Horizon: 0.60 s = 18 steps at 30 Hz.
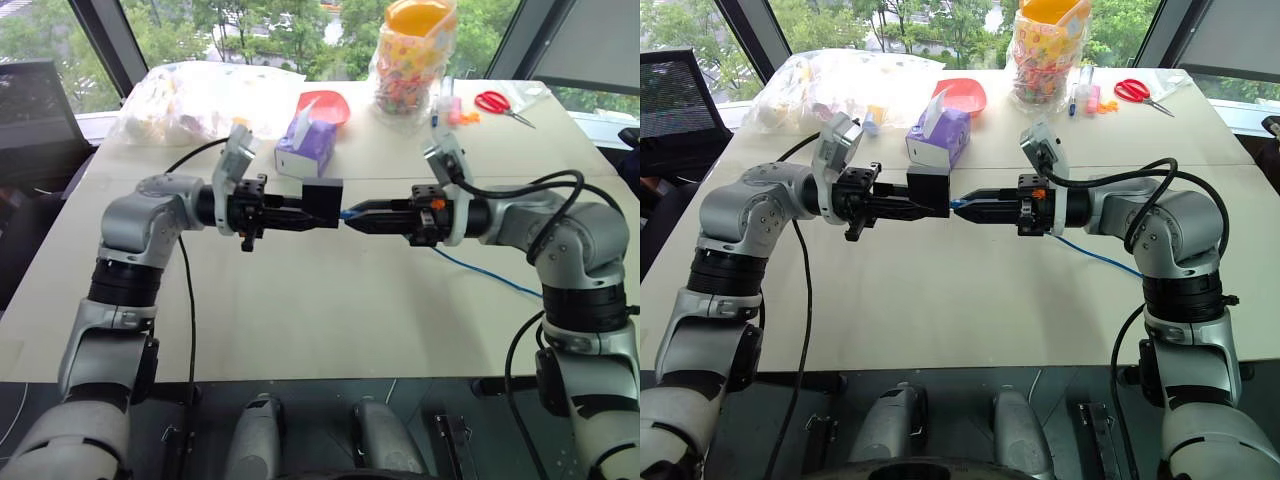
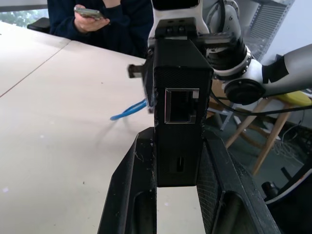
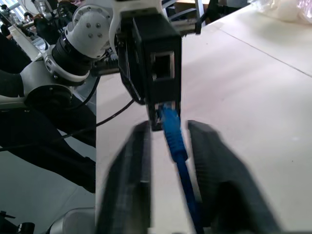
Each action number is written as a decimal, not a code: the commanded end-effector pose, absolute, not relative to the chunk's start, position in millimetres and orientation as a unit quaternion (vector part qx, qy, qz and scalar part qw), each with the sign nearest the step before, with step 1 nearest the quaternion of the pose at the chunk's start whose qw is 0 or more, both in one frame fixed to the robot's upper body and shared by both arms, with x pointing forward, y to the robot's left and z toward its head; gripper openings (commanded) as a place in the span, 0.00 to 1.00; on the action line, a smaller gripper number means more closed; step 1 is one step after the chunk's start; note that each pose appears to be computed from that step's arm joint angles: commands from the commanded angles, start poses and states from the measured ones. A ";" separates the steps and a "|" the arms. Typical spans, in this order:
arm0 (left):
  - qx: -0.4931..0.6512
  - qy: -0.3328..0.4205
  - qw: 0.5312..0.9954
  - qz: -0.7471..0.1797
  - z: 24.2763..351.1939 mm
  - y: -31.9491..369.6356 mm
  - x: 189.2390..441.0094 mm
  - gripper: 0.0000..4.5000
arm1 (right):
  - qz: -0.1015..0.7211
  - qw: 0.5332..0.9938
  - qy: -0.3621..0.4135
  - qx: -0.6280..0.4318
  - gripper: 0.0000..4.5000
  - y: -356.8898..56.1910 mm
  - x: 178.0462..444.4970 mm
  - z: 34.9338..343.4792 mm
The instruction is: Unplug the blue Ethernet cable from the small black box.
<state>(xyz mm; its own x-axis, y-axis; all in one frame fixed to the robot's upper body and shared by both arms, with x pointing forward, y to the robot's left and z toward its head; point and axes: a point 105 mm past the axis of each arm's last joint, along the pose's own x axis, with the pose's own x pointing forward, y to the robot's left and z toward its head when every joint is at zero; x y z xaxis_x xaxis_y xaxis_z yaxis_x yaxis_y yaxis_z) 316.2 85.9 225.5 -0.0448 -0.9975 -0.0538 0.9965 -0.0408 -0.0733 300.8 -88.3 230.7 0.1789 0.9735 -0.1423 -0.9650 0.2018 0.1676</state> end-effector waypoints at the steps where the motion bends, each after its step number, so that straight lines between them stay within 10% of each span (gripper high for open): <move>1: 0.013 0.033 0.684 -0.729 232.4 84.9 312.1 0.11 | 0.634 0.768 0.087 0.010 0.15 -88.8 300.6 243.0; 18: 0.014 0.031 0.688 -0.724 231.9 83.9 314.1 0.11 | 0.639 0.764 0.089 -0.003 0.20 -85.2 298.4 241.1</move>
<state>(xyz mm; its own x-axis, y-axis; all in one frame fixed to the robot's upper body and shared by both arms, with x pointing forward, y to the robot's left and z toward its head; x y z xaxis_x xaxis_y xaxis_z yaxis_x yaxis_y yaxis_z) 316.8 86.5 225.7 -0.0391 -0.9976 -0.0563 0.9970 -0.0352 -0.0683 301.1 -87.3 228.5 0.1749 0.9730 -0.1504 -0.9650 0.1997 0.1702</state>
